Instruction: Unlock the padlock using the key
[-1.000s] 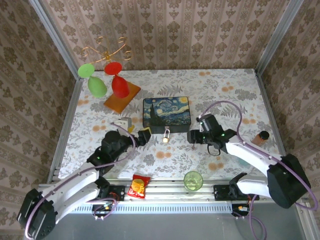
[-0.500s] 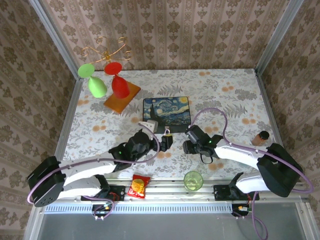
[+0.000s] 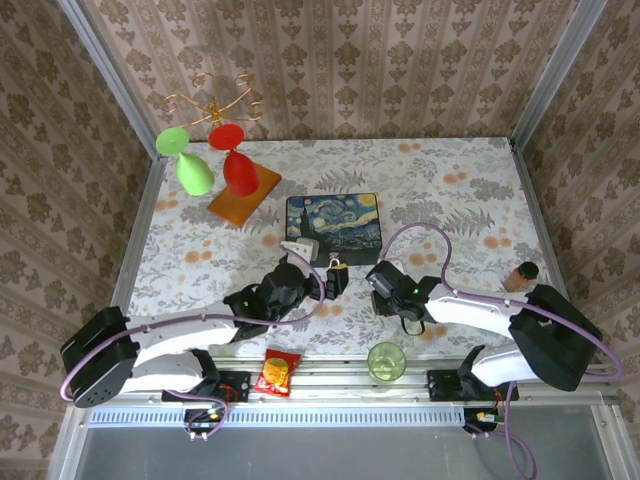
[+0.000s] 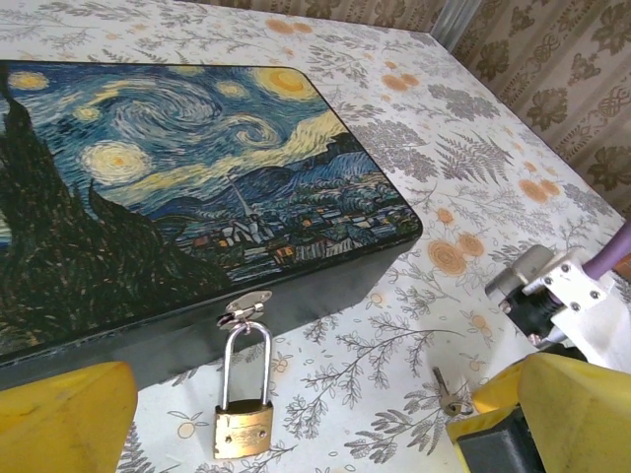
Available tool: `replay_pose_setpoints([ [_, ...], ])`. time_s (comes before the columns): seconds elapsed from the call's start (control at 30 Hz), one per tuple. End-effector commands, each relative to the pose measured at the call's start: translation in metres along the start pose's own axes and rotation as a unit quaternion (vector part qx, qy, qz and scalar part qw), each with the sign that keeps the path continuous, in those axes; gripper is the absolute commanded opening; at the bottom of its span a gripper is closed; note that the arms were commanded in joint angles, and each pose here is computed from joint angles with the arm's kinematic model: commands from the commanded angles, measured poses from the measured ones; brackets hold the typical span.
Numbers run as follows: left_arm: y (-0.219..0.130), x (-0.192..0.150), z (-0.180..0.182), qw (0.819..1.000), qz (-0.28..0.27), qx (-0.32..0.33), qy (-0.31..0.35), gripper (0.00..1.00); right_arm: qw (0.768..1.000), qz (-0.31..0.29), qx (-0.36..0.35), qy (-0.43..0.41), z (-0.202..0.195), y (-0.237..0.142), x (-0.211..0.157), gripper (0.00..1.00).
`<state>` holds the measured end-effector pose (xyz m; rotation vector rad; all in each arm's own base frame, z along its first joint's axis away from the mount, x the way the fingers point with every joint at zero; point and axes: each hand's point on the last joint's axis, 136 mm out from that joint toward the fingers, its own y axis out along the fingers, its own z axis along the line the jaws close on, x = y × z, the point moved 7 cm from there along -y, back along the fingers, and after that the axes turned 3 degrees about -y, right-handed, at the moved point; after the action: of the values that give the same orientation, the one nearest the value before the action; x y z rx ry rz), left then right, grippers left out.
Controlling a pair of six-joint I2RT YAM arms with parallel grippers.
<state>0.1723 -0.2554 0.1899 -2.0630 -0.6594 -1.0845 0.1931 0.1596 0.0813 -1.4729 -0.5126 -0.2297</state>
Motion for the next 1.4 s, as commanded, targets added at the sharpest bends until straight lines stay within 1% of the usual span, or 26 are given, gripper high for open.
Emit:
replay_pose_setpoints([
  [0.0,-0.006,0.004,0.001,1.000,-0.023,0.002,-0.008,1.00,1.000,0.008,-0.029,0.000,-0.007,0.006,-0.008,0.36],
  [0.03,-0.007,0.005,0.001,1.000,-0.024,0.002,-0.007,1.00,1.000,0.008,-0.027,-0.002,-0.005,0.006,-0.007,0.34],
  [0.13,-0.008,0.005,0.001,1.000,-0.027,0.003,-0.007,1.00,0.999,0.014,-0.039,-0.013,-0.003,0.011,-0.009,0.33],
  [0.33,-0.009,0.005,0.000,1.000,-0.029,-0.009,-0.002,1.00,0.999,0.003,-0.034,-0.014,0.001,0.013,-0.004,0.31],
  [0.43,-0.010,0.005,0.000,0.999,-0.031,-0.010,-0.002,1.00,0.998,0.003,-0.050,-0.023,0.000,0.016,-0.001,0.31],
  [0.5,-0.012,0.004,0.003,0.999,-0.033,-0.007,-0.003,1.00,0.999,-0.001,-0.047,-0.027,0.002,0.018,0.001,0.30],
  [0.6,-0.015,0.004,0.005,0.999,-0.035,-0.005,0.000,1.00,0.999,-0.005,-0.040,-0.029,0.006,0.019,0.005,0.26],
  [0.7,-0.016,0.003,0.006,0.999,-0.031,-0.002,0.006,1.00,0.998,-0.004,-0.047,-0.034,0.006,0.018,0.009,0.16],
  [0.8,-0.016,0.001,0.007,1.000,-0.030,-0.001,0.005,1.00,0.998,-0.007,-0.048,-0.038,0.007,0.015,0.012,0.11],
  [0.83,-0.016,0.000,0.007,1.000,-0.028,-0.002,0.007,1.00,0.998,-0.010,-0.050,-0.037,0.006,0.013,0.013,0.07],
  [0.9,-0.015,-0.002,0.007,1.000,-0.026,-0.007,0.013,1.00,0.998,-0.010,-0.048,-0.037,0.006,0.009,0.015,0.05],
  [0.93,-0.014,-0.002,0.006,1.000,-0.024,-0.009,0.016,1.00,0.998,-0.011,-0.047,-0.036,0.006,0.005,0.015,0.02],
  [1.03,-0.014,-0.001,0.004,0.999,-0.022,-0.014,0.023,1.00,0.998,-0.015,-0.042,-0.035,0.003,-0.005,0.015,0.01],
  [1.17,-0.014,0.005,0.002,1.000,-0.017,-0.008,0.018,1.00,0.998,-0.047,-0.012,-0.048,0.002,-0.032,0.023,0.00],
  [1.27,-0.014,0.012,0.001,1.000,-0.004,-0.009,-0.018,1.00,0.994,-0.079,0.028,-0.066,0.004,-0.053,0.029,0.00],
  [1.37,-0.015,0.021,0.002,0.996,0.010,-0.015,-0.083,1.00,0.983,-0.124,0.091,-0.101,0.011,-0.074,0.034,0.00],
])
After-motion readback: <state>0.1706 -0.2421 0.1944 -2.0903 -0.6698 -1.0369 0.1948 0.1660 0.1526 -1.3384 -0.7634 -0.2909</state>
